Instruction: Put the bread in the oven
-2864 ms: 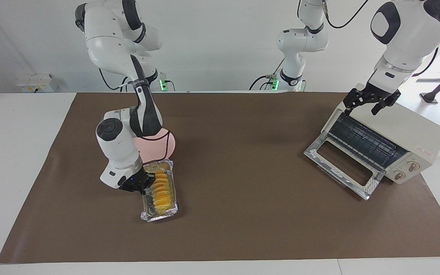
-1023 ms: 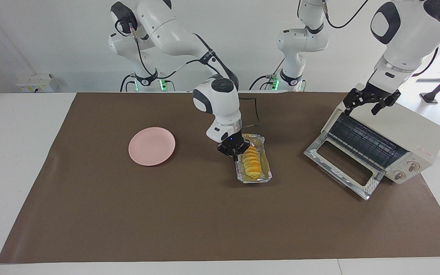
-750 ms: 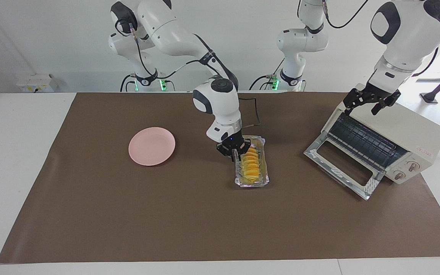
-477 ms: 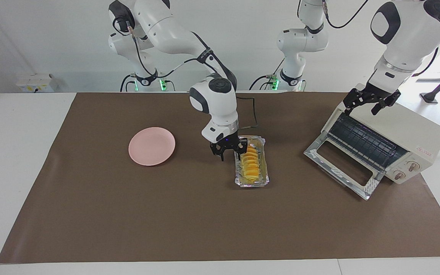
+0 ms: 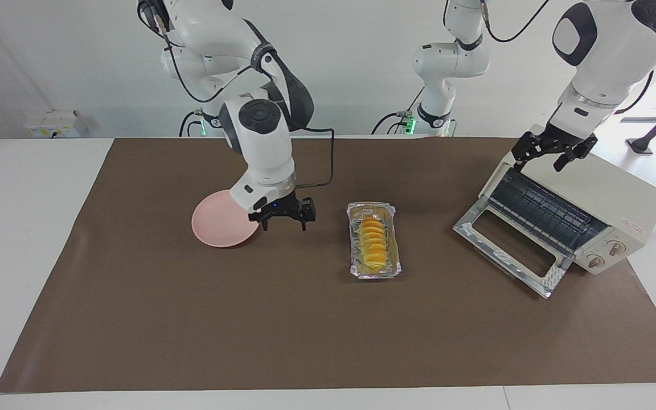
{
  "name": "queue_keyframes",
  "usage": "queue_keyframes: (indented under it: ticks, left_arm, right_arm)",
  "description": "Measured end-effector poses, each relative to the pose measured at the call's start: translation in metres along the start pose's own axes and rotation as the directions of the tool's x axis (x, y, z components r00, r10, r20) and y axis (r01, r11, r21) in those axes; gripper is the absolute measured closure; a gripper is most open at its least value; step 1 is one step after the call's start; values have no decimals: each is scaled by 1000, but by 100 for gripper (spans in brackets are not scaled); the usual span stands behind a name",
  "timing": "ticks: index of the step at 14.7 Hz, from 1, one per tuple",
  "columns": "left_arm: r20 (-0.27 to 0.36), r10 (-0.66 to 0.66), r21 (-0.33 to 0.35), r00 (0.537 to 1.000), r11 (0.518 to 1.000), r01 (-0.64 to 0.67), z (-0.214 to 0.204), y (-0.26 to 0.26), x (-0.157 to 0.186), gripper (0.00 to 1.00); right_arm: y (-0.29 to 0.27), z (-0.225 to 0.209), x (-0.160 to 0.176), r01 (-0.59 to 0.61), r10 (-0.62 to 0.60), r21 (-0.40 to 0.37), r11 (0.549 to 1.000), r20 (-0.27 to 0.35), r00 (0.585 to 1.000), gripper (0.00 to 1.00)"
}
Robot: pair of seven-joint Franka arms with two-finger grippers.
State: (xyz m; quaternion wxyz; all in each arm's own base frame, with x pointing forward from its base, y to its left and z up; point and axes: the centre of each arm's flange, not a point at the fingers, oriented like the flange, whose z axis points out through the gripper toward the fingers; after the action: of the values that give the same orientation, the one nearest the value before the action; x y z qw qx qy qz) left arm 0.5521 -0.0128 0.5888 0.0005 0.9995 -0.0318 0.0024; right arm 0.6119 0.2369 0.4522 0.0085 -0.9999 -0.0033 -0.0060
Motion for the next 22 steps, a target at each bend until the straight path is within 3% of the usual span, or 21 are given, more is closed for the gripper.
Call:
queue_keyframes:
  ticks: [5,10,17,22]
  left_arm:
    - [0,0,0,1000,1000,0,0,0,0,0]
    - [0,0,0,1000,1000,0,0,0,0,0]
    - [0,0,0,1000,1000,0,0,0,0,0]
    - [0,0,0,1000,1000,0,0,0,0,0]
  right_arm:
    - [91,-31,4,163,-161,-23,986,65,985,0]
    - [163,-64,-9,247,-243,-19,969,129,961,0]
    - [213,-138,-58,189,-184,-22,982,138,973,0]
    - [237,-151,-72,121,-123,25,992,123,985,0]
